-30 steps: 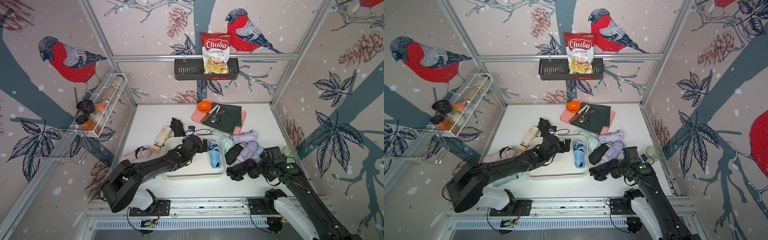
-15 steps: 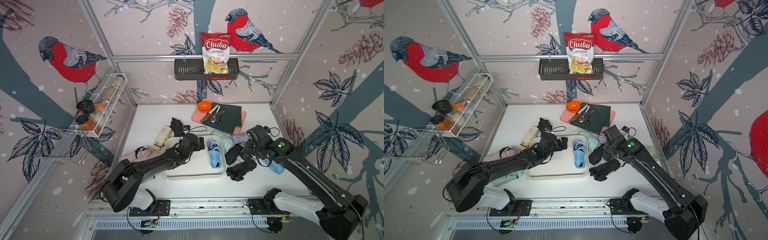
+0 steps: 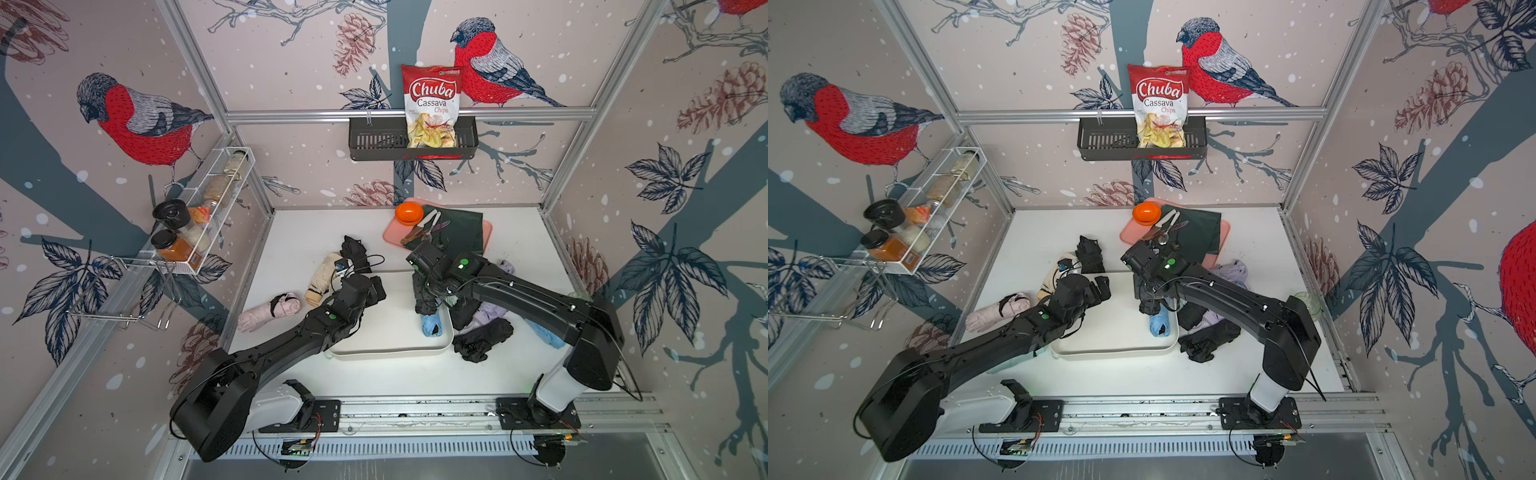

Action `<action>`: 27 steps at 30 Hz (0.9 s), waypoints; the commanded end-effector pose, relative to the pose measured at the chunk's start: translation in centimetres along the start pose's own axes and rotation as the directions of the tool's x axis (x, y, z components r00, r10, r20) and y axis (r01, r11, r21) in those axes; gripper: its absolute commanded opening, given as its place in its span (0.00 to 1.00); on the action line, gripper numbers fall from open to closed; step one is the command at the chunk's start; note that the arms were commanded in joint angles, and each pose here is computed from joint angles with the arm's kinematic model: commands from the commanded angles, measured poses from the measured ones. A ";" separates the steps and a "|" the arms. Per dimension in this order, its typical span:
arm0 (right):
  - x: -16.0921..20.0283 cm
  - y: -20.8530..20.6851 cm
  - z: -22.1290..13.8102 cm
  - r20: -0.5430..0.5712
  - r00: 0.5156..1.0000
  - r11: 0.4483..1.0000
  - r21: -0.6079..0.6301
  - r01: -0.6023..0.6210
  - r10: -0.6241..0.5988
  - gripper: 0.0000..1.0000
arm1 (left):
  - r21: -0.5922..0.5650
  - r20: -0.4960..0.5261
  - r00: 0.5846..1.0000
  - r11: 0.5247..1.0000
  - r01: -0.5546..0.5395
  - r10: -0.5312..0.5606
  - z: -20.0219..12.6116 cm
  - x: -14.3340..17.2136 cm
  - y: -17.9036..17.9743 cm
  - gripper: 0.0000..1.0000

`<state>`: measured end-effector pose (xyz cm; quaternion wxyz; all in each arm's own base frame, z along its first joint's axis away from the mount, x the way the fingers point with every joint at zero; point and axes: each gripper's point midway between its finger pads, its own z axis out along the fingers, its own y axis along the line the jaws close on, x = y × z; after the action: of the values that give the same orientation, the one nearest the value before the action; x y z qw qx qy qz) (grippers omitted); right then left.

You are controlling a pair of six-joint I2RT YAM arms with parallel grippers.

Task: Put the umbrella into the storage box
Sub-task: Place the umbrella in the storage box.

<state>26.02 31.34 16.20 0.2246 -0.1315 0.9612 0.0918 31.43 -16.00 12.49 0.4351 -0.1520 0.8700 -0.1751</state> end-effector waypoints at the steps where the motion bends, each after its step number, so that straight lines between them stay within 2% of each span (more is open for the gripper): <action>1: 0.4 2.2 0.9 -0.030 0.995 0.994 -0.057 0.098 -0.100 0.08 | -0.039 0.023 1.000 0.999 0.021 -0.020 -0.3 -0.4 1.2 0.98; 9: 3.4 4.2 4.0 -0.160 0.971 0.982 -0.102 0.161 -0.176 0.08 | -0.084 0.017 0.999 0.996 0.042 -0.040 -0.5 0.0 2.9 0.99; 15: 5.9 4.0 5.0 -0.241 0.960 0.986 -0.122 0.112 -0.139 0.10 | -0.081 0.022 0.999 0.996 0.044 -0.042 -0.7 -0.1 3.0 0.99; 20: 7.7 2.7 6.3 -0.289 0.952 0.994 -0.078 0.079 -0.098 0.13 | -0.060 0.000 1.000 0.998 0.029 -0.029 -0.4 0.1 2.4 0.98; 25: 7.9 1.9 6.9 -0.283 0.957 0.997 -0.052 0.053 -0.065 0.22 | -0.028 -0.035 0.999 0.999 0.016 -0.017 0.1 0.7 1.6 0.99; 27: 8.0 1.6 7.1 -0.283 0.957 0.998 -0.046 0.045 -0.057 0.32 | -0.009 -0.051 0.999 1.000 0.011 -0.012 0.2 1.0 1.2 0.99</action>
<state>20.95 32.63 6.30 0.0704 -0.1888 0.9765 0.0767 30.69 -14.49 10.78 0.4137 -0.1695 0.8798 -0.1613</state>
